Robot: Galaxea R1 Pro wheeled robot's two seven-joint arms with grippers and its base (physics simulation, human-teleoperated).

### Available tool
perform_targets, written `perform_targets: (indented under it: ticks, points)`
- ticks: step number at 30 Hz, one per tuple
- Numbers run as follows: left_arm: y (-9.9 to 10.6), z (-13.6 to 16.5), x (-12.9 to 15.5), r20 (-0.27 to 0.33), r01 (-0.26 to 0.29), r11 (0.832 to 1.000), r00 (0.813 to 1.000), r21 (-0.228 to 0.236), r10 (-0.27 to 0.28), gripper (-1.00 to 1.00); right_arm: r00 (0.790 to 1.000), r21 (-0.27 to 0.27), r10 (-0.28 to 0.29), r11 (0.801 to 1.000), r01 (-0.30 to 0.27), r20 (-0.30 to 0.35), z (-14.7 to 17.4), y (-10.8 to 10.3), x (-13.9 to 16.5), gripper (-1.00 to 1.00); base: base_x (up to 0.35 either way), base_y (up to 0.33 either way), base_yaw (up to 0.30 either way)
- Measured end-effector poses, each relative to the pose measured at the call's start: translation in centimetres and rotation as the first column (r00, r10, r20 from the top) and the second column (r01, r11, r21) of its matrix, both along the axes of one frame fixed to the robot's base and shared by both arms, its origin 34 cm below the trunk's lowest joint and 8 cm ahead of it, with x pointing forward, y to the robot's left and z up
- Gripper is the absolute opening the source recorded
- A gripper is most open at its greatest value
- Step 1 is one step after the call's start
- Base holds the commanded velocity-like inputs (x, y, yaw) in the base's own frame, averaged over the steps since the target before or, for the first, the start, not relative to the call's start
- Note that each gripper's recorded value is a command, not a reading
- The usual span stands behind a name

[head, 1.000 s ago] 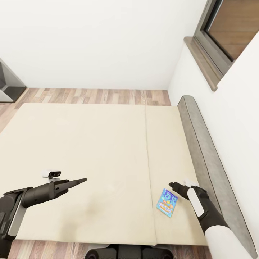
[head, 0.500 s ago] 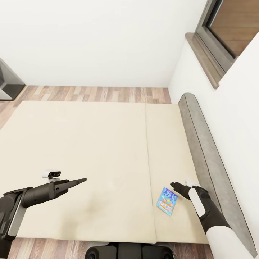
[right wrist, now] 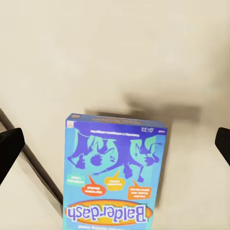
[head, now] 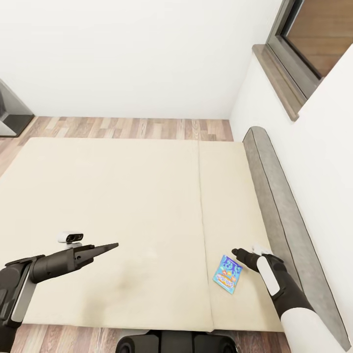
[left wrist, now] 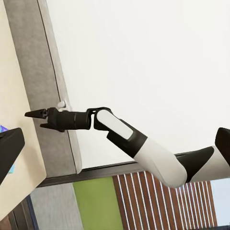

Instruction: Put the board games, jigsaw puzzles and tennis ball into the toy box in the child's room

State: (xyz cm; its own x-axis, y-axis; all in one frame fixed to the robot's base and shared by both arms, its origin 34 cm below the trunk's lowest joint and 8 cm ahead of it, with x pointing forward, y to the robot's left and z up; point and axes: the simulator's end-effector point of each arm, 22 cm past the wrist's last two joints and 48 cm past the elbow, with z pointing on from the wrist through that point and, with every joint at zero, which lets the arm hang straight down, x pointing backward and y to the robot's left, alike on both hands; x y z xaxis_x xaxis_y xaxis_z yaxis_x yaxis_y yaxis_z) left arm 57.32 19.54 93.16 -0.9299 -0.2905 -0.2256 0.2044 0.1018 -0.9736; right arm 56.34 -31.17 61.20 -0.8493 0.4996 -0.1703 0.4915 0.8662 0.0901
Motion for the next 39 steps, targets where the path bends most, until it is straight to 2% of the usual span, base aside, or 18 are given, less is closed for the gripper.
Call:
perform_targets:
  ticks: [14,31,39]
  points:
    - [0.3,-0.1,0.1,0.0,-0.005,1.0,1.0,0.004,0.005,1.0,1.0,0.017,0.017,1.0,-0.017,-0.016,0.0,0.9,-0.2,1.0,0.0,0.0,0.0]
    - [0.3,-1.4,-0.1,-0.026,-0.006,1.0,1.0,0.006,0.006,1.0,0.999,0.015,0.018,1.0,-0.017,-0.041,-1.2,0.7,-1.2,1.0,0.0,0.0,0.0]
    - [0.4,-2.0,-0.2,-0.039,-0.005,1.0,0.999,0.008,0.005,1.0,0.999,0.052,0.023,0.998,-0.022,-0.031,-1.7,1.4,-1.2,1.0,0.0,0.0,0.0]
